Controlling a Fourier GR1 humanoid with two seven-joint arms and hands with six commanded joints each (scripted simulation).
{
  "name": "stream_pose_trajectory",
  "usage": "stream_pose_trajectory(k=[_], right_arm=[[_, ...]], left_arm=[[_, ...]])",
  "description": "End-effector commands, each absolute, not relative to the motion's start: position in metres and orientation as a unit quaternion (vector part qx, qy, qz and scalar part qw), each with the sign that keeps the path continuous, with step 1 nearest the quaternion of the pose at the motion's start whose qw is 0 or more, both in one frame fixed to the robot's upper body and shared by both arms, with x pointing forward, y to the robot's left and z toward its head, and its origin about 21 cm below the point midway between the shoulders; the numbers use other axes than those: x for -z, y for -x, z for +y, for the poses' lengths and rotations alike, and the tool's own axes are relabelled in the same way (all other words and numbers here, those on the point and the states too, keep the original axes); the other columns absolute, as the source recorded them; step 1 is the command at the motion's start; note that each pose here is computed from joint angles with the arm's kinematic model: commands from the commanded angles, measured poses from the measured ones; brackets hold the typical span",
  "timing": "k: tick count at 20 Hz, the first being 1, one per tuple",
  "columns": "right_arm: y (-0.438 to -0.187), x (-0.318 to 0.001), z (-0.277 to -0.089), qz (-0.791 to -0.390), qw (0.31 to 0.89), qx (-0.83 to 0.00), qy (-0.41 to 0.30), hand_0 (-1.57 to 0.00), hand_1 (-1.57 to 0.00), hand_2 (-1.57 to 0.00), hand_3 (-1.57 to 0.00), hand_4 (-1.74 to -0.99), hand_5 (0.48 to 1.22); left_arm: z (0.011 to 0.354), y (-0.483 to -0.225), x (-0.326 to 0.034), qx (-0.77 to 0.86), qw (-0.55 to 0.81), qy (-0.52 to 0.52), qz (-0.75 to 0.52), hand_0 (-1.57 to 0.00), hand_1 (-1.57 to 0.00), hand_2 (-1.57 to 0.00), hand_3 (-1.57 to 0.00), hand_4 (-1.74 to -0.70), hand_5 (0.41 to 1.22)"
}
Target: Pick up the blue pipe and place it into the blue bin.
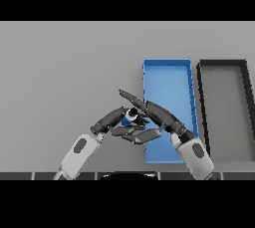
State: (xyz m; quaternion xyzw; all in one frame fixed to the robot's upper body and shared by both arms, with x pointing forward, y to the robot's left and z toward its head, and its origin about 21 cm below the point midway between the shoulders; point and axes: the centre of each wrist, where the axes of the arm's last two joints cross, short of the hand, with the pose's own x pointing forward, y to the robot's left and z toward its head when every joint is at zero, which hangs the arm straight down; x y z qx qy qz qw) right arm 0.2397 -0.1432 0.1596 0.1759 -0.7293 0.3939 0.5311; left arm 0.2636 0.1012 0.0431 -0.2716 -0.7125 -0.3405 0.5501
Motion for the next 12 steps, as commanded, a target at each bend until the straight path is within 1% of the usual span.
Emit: stream_pose_trajectory(k=[1, 3, 4, 5, 6, 7, 8, 9, 10, 11, 12], right_arm=[[-0.244, -0.160, -0.140, -0.724, 0.535, -0.400, -0.174, 0.00, 0.00, 0.00, 0.00, -1.208, 0.512], [-0.249, -0.160, -0.130, -0.716, 0.534, -0.412, -0.182, 0.00, -0.03, -0.05, -0.01, -1.215, 0.513], [-0.253, -0.162, -0.128, -0.717, 0.532, -0.411, -0.184, -0.02, -0.11, -0.13, -0.05, -1.222, 0.517], [-0.255, -0.162, -0.127, -0.712, 0.533, -0.416, -0.189, -0.17, -0.24, -0.25, -0.14, -1.255, 0.519], [-0.257, -0.162, -0.126, -0.709, 0.534, -0.419, -0.190, -0.40, -0.44, -0.43, -0.31, -1.303, 0.520], [-0.259, -0.163, -0.121, -0.708, 0.533, -0.422, -0.189, -0.63, -0.65, -0.66, -0.50, -1.383, 0.523], [-0.262, -0.161, -0.119, -0.709, 0.530, -0.426, -0.188, -0.82, -0.84, -0.84, -0.66, -1.446, 0.527], [-0.263, -0.162, -0.117, -0.713, 0.522, -0.428, -0.191, -0.97, -0.98, -0.99, -0.79, -1.496, 0.555], [-0.263, -0.160, -0.116, -0.712, 0.524, -0.422, -0.201, -1.09, -1.10, -1.10, -0.90, -1.537, 0.600], [-0.260, -0.158, -0.116, -0.719, 0.518, -0.408, -0.220, -1.19, -1.19, -1.20, -1.03, -1.513, 0.671], [-0.261, -0.158, -0.114, -0.720, 0.519, -0.401, -0.227, -1.26, -1.27, -1.27, -1.14, -1.495, 0.781]], left_arm=[[0.100, -0.267, -0.045, 0.340, 0.554, 0.273, -0.710, -1.57, -1.57, -1.57, -1.57, -1.46, 1.221], [0.102, -0.269, -0.044, 0.343, 0.545, 0.270, -0.716, -1.57, -1.57, -1.57, -1.57, -1.46, 1.221], [0.101, -0.269, -0.043, 0.338, 0.548, 0.277, -0.713, -1.57, -1.57, -1.57, -1.57, -1.46, 1.221], [0.098, -0.270, -0.043, 0.341, 0.558, 0.268, -0.708, -1.57, -1.57, -1.57, -1.57, -1.51, 1.221], [0.101, -0.268, -0.043, 0.337, 0.564, 0.268, -0.705, -1.57, -1.57, -1.54, -1.30, -1.56, 1.221], [0.101, -0.270, -0.044, 0.336, 0.574, 0.267, -0.698, -1.57, -1.57, -1.53, -1.14, -1.60, 1.221], [0.100, -0.270, -0.043, 0.339, 0.578, 0.262, -0.695, -1.57, -1.57, -1.54, -1.16, -1.63, 1.221], [0.100, -0.270, -0.044, 0.338, 0.570, 0.264, -0.701, -1.57, -1.57, -1.54, -1.21, -1.65, 1.221], [0.097, -0.267, -0.040, 0.335, 0.568, 0.269, -0.702, -1.57, -1.57, -1.55, -1.23, -1.67, 1.221], [0.099, -0.268, -0.043, 0.335, 0.562, 0.272, -0.706, -1.57, -1.57, -1.55, -1.27, -1.68, 1.221], [0.099, -0.269, -0.042, 0.334, 0.559, 0.273, -0.708, -1.57, -1.57, -1.56, -1.31, -1.69, 1.221]])
